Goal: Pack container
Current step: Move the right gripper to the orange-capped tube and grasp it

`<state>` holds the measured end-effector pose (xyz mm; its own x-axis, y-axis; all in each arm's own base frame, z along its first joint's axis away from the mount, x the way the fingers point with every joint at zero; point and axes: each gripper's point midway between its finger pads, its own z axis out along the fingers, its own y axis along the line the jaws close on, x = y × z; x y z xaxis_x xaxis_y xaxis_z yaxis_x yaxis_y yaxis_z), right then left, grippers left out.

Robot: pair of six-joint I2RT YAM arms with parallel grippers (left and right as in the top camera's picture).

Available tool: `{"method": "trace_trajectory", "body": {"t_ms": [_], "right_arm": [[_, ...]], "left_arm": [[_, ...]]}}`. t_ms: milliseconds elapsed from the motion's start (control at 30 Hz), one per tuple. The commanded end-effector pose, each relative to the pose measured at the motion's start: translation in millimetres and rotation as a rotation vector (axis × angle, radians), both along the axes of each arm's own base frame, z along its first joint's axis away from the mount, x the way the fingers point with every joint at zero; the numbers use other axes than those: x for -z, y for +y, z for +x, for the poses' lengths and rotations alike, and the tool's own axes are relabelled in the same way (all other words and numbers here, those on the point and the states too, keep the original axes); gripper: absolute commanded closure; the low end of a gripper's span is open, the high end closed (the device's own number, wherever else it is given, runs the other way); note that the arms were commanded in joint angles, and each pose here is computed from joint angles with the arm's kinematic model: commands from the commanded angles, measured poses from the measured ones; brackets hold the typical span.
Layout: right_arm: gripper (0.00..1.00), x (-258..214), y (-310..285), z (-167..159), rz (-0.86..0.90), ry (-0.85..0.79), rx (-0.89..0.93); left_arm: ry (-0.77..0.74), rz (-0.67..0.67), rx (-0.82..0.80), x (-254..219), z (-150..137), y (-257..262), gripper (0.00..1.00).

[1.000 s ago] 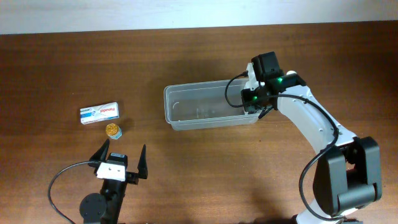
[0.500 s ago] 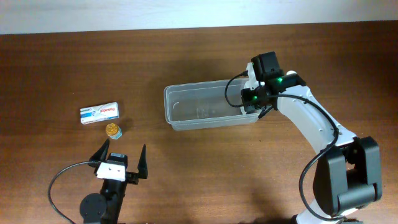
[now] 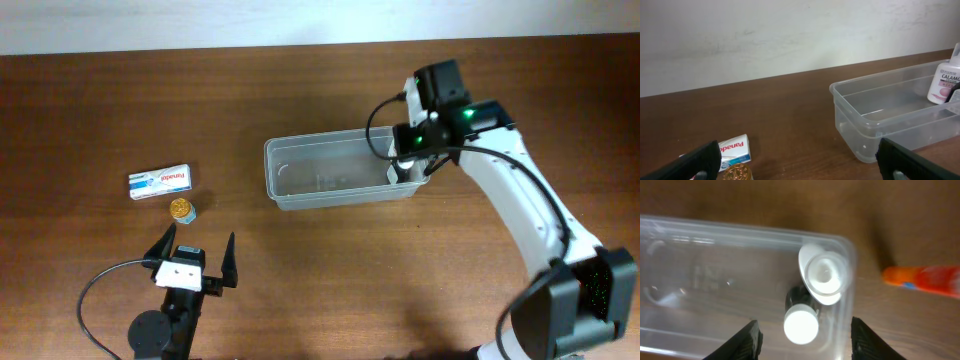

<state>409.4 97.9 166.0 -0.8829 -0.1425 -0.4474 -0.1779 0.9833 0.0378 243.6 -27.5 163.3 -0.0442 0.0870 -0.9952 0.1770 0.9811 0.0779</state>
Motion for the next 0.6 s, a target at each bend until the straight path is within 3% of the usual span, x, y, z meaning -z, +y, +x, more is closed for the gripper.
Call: {"method": "trace_trajectory", "body": {"t_ms": [0, 400, 567], "right_arm": [[0.49, -43, -12, 7, -0.056, -0.101, 0.037], [0.44, -62, -99, 22, -0.046, -0.128, 0.289], [0.44, -58, -122, 25, 0.001, -0.120, 0.295]], "left_arm": [[-0.004, 0.015, 0.009, 2, 0, -1, 0.00], [-0.004, 0.015, 0.009, 2, 0, -1, 0.00], [-0.004, 0.015, 0.009, 2, 0, -1, 0.00]]}}
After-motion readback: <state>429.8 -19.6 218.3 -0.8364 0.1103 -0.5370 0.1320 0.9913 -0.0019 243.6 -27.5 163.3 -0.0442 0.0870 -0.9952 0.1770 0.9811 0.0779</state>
